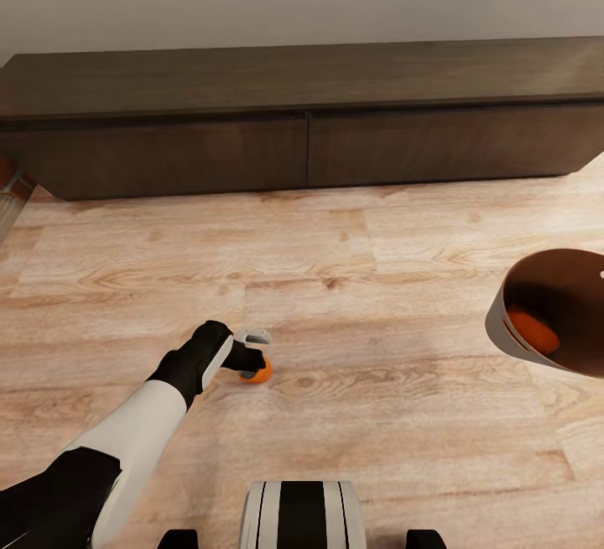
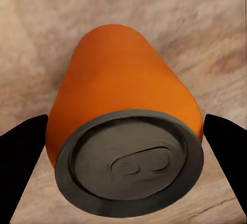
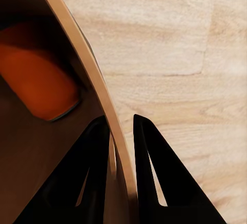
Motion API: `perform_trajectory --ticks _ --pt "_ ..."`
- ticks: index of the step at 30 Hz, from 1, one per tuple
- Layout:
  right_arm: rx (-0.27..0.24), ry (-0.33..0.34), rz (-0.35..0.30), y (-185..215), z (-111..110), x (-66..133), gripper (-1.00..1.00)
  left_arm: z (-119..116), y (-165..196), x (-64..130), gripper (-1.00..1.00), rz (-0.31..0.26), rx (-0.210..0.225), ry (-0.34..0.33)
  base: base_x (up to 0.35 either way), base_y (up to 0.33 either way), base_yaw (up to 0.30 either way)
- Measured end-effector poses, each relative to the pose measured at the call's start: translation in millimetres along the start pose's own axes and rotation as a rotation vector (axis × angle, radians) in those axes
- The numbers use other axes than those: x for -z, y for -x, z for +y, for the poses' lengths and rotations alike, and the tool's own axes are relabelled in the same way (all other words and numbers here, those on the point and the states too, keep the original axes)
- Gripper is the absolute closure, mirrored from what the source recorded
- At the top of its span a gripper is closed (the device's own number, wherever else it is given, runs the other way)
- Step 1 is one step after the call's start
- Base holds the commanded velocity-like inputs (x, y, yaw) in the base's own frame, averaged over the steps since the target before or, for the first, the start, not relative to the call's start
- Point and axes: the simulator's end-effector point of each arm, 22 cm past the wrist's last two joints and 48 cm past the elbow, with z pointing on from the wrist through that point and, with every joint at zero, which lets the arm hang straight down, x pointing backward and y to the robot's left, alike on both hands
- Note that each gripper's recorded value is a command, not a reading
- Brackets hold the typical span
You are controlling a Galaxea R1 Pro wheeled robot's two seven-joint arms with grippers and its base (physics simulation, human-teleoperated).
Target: Put the three can of soda from the living room inside the tash can in the kitchen.
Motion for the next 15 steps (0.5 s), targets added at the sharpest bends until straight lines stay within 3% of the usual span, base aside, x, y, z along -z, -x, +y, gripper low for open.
perform_trajectory --ticks 15 --pt "0.0 -0.002 0.002 -0.5 -0.4 -0.1 1.0 1.6 1.7 0.1 1.0 -0.008 0.001 0.007 0.0 0.0 0.0"
